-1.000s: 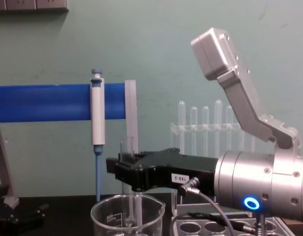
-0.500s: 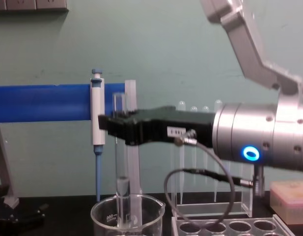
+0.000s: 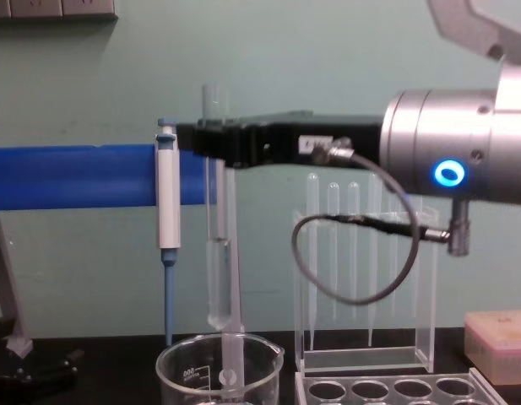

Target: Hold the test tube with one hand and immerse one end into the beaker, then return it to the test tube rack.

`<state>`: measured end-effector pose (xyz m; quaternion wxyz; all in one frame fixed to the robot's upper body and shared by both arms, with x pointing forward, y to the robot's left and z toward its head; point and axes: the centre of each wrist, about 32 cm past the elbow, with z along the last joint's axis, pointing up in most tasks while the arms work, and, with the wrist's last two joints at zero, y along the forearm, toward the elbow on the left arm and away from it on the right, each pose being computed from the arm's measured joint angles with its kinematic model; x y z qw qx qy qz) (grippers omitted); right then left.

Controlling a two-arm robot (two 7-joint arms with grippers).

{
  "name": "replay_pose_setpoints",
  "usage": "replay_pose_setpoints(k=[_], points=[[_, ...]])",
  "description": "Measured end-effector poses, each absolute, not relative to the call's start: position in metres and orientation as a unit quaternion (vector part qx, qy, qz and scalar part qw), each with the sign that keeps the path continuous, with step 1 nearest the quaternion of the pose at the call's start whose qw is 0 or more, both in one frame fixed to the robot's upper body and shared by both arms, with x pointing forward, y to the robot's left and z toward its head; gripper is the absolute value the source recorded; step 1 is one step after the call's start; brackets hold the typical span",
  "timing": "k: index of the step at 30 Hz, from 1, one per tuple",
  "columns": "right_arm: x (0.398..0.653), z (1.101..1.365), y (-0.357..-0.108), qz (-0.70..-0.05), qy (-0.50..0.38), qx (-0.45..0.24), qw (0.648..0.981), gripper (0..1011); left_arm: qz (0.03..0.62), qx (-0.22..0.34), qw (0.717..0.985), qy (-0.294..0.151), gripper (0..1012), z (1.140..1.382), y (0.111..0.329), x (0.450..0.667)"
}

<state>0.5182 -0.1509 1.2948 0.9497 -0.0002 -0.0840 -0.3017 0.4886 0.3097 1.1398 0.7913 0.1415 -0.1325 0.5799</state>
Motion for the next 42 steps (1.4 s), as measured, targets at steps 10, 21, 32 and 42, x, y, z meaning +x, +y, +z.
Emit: replay_pose_setpoints(k=[10,21,32,42], points=[[0.507,1.304,-0.182,-0.323,-0.082,0.002,0.943,225,0.580,0.141,0.791,-0.132,1000,1.140,0.310,0.489],[0.493,1.296,-0.220,-0.355,-0.086,-0.016,0.931,225,0.580,0.141,0.791,-0.132,1000,1.140,0.310,0.489],[0.483,1.266,-0.231,-0.367,-0.079,-0.021,0.927,225,0.580,0.141,0.791,-0.132,1000,1.140,0.310,0.489],[0.479,1.257,-0.233,-0.376,-0.077,-0.025,0.923,225,0.580,0.141,0.791,-0.132,1000,1.140,0.310,0.489]])
